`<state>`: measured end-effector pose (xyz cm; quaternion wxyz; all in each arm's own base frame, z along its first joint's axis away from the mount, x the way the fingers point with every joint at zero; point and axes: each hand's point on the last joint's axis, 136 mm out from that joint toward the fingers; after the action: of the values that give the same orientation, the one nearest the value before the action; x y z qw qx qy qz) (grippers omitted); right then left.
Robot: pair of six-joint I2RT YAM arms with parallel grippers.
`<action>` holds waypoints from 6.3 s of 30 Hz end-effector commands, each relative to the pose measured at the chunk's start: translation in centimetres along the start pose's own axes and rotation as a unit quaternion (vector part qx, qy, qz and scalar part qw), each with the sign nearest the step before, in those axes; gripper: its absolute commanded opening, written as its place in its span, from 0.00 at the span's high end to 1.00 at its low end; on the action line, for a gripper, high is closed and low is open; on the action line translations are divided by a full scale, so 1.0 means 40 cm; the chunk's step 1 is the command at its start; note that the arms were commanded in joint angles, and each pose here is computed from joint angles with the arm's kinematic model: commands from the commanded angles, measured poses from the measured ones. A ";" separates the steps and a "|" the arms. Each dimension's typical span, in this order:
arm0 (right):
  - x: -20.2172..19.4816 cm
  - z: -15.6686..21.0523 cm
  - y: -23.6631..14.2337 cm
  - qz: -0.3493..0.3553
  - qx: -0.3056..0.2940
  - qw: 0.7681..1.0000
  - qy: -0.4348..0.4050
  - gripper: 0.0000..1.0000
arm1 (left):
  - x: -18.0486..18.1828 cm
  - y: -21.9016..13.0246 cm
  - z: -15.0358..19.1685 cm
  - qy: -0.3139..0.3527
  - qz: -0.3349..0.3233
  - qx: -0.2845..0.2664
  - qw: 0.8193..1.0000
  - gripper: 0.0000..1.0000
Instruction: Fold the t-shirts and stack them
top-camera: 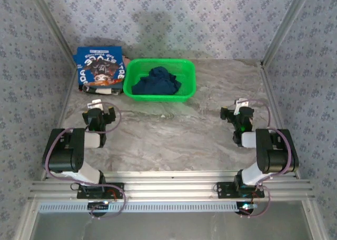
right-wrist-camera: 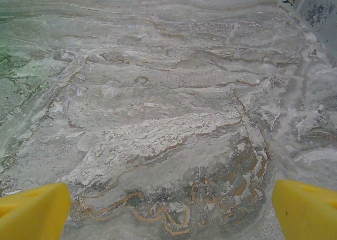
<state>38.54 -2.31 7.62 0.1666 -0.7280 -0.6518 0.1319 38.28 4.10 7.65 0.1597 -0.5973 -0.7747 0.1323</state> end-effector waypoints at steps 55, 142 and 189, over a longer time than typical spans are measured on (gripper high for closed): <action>0.488 -0.209 0.070 -0.256 0.337 0.886 0.188 0.17 | -0.439 -0.296 -0.408 -0.086 0.284 0.233 0.926 0.00; -0.205 0.008 -0.048 0.282 0.044 0.686 0.670 1.00 | -0.661 -0.443 -0.667 -0.052 0.370 0.192 0.907 1.00; 0.153 -0.010 -0.247 -0.035 0.328 0.881 0.340 0.01 | -0.574 -0.224 -0.202 -0.178 0.311 0.415 0.836 0.29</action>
<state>33.83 4.09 14.35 0.6034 -0.6168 -0.5054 0.0082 41.09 -21.09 15.46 0.2083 -0.6460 -0.4477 0.5821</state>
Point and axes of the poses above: each hand's point on the last joint's axis, 136 mm out from that joint toward the fingers, its own y axis out along the fingers, its own x axis along the line the jaws close on, z = x × y, and after that the axes turned 3 degrees about y, right-handed
